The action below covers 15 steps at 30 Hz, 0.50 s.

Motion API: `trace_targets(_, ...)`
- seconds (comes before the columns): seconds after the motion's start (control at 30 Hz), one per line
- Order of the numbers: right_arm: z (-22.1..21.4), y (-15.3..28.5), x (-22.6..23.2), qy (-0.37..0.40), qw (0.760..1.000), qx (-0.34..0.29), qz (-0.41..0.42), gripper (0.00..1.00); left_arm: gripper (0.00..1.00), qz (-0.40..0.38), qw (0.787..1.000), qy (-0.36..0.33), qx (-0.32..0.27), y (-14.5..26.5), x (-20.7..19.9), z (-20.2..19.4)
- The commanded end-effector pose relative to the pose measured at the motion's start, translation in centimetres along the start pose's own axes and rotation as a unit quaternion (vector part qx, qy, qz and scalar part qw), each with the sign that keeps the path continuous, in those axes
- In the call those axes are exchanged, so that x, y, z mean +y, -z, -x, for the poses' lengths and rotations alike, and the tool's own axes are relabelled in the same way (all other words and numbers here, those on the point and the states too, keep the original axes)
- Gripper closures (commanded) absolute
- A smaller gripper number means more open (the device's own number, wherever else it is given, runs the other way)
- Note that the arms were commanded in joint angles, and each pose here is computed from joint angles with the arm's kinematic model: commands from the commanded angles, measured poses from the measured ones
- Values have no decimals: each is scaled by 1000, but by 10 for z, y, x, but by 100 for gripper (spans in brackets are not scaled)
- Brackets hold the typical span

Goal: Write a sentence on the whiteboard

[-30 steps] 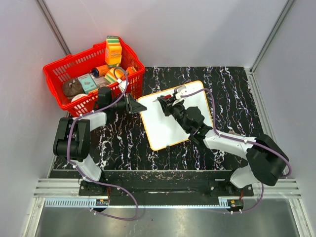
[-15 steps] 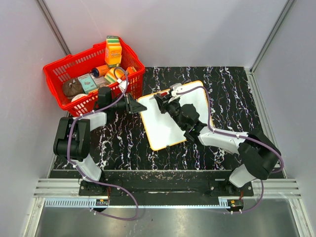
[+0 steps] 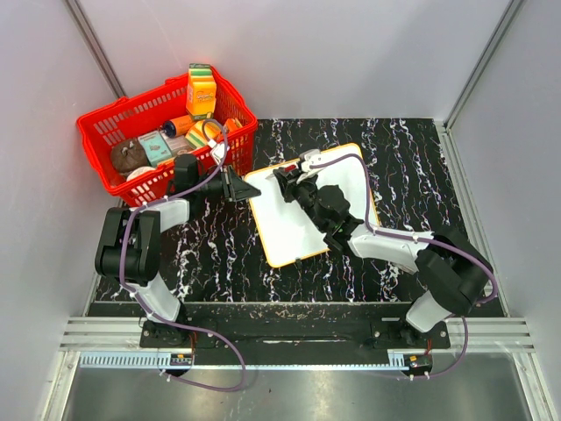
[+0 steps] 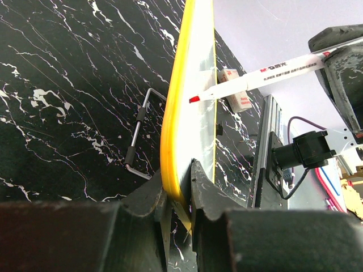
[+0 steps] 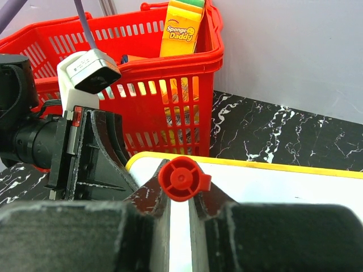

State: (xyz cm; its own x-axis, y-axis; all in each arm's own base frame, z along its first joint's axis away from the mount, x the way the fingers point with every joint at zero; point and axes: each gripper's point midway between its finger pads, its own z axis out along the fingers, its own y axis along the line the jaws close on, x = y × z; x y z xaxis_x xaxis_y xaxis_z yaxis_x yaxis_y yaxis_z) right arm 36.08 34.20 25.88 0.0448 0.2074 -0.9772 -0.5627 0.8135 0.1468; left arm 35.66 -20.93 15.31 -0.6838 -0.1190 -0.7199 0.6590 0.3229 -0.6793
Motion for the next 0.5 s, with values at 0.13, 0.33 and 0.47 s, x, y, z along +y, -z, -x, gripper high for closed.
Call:
trace_targets(0.13, 5, 5, -5, -6, 1000, -17, -20, 100, 100, 13, 998, -59, 19, -7, 20, -25)
trace_targets(0.33, -3, 11, -7, -6, 1000, -5, -21, 100, 100, 13, 998, -60, 18, -7, 20, -25)
trace_targets(0.47, -6, 16, -8, -6, 1000, 0, -20, 100, 100, 12, 998, -61, 18, -7, 19, -24)
